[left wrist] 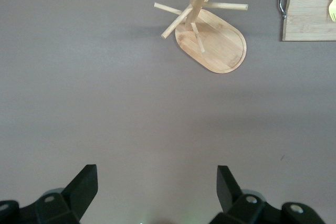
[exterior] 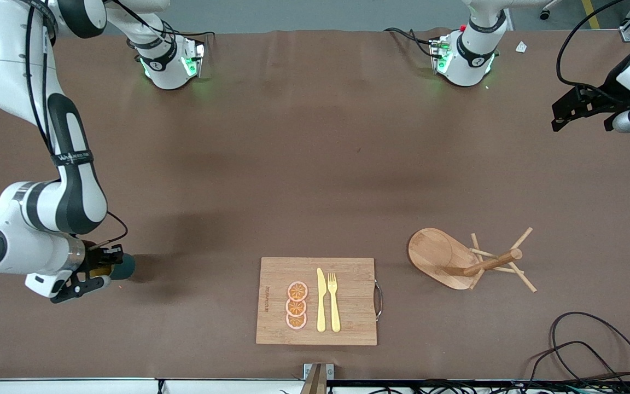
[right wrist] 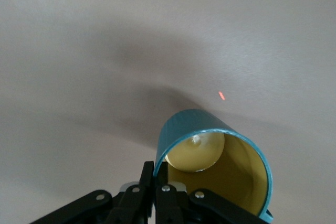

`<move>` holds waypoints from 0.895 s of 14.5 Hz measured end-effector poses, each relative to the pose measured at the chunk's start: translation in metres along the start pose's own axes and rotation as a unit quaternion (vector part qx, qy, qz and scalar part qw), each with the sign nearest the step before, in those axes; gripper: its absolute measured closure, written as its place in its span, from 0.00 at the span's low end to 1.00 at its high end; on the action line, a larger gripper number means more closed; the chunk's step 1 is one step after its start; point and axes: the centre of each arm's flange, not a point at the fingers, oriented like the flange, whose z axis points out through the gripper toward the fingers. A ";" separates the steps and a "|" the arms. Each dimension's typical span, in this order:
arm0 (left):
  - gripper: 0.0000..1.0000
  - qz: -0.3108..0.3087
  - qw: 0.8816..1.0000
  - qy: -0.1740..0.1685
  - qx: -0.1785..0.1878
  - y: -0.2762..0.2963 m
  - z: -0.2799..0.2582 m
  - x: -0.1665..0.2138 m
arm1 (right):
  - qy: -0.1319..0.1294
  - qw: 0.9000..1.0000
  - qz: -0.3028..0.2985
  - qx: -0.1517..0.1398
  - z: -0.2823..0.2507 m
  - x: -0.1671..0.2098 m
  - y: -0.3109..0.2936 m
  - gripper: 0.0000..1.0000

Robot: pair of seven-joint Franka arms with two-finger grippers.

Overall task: Transfer cup from left to right arm and place
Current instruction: 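Carry the teal mug with the right gripper beside the cutting board, then set the teal mug down and open the right gripper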

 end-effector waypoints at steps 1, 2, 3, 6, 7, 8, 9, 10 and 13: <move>0.00 0.000 1.000 0.000 0.000 0.000 0.000 0.000 | -0.003 1.000 -0.005 0.002 0.007 0.001 -0.001 0.96; 0.00 0.000 1.000 0.000 0.000 0.000 0.000 0.000 | -0.004 1.000 -0.009 0.002 0.013 0.001 -0.001 0.96; 0.00 0.000 1.000 0.000 0.000 0.000 0.000 0.000 | -0.003 1.000 -0.010 0.002 0.017 0.002 -0.002 0.95; 0.00 -0.002 1.000 0.001 0.000 -0.002 -0.001 0.000 | 0.009 1.000 -0.011 -0.003 0.012 0.005 -0.002 0.74; 0.00 -0.002 1.000 0.001 0.000 -0.002 -0.001 0.000 | 0.015 1.000 -0.011 -0.005 0.006 0.006 -0.001 0.62; 0.00 -0.002 1.000 0.002 0.000 -0.002 -0.002 0.000 | 0.022 1.000 -0.011 -0.008 -0.002 0.008 -0.001 0.52; 0.00 -0.002 1.000 0.002 0.000 -0.003 -0.002 -0.001 | 0.029 0.999 -0.010 -0.012 -0.012 0.009 0.001 0.43; 0.00 -0.002 1.000 0.002 0.000 -0.003 -0.002 -0.001 | 0.037 0.999 -0.008 -0.016 -0.025 0.009 0.003 0.34; 0.00 -0.003 1.000 0.003 0.000 -0.003 -0.003 -0.001 | 0.046 0.999 -0.001 -0.020 -0.073 -0.003 0.009 0.04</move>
